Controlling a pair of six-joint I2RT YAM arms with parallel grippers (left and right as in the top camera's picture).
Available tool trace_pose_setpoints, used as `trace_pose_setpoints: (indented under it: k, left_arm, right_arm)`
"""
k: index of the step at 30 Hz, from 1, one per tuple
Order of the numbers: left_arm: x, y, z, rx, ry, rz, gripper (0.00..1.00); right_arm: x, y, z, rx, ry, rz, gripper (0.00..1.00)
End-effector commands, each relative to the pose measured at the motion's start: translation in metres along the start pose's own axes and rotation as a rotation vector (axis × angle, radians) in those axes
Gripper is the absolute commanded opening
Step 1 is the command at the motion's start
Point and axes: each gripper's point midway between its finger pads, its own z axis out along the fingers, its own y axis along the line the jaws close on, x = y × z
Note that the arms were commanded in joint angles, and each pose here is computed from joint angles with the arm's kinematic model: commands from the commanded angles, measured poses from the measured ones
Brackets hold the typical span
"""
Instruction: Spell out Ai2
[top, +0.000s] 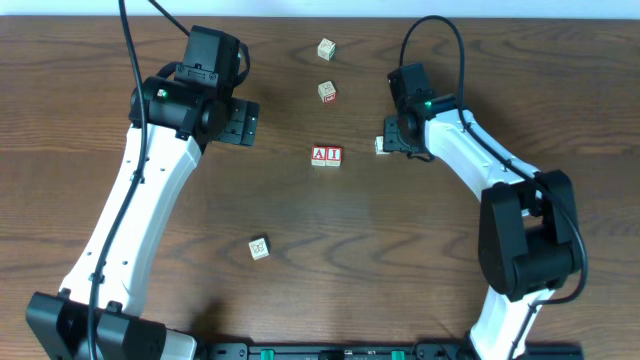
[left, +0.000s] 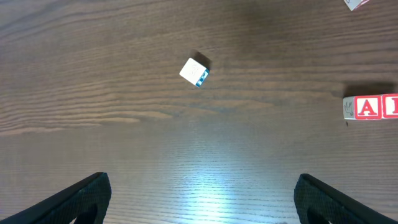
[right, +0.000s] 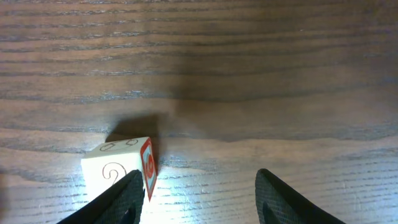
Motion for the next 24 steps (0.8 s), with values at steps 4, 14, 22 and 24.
trace_pose_setpoints:
  k: [4,14,22,24]
  left_arm:
    - [0.001,0.002,0.002,-0.017,0.007,0.011,0.95]
    - [0.001,0.002,0.002,-0.017,0.007,0.011,0.95]
    - [0.001,0.002,0.002,-0.017,0.007,0.011,0.95]
    - [0.001,0.002,0.002,-0.017,0.007,0.011,0.95]
  right_arm:
    - [0.005,0.001,0.004,-0.015,0.009,-0.001,0.57]
    - [0.006,-0.01,0.015,0.012,0.019,0.005,0.57]
    - [0.013,-0.013,0.02,0.016,0.03,0.006,0.57]
    - [0.013,-0.013,0.02,0.016,0.028,0.006,0.56]
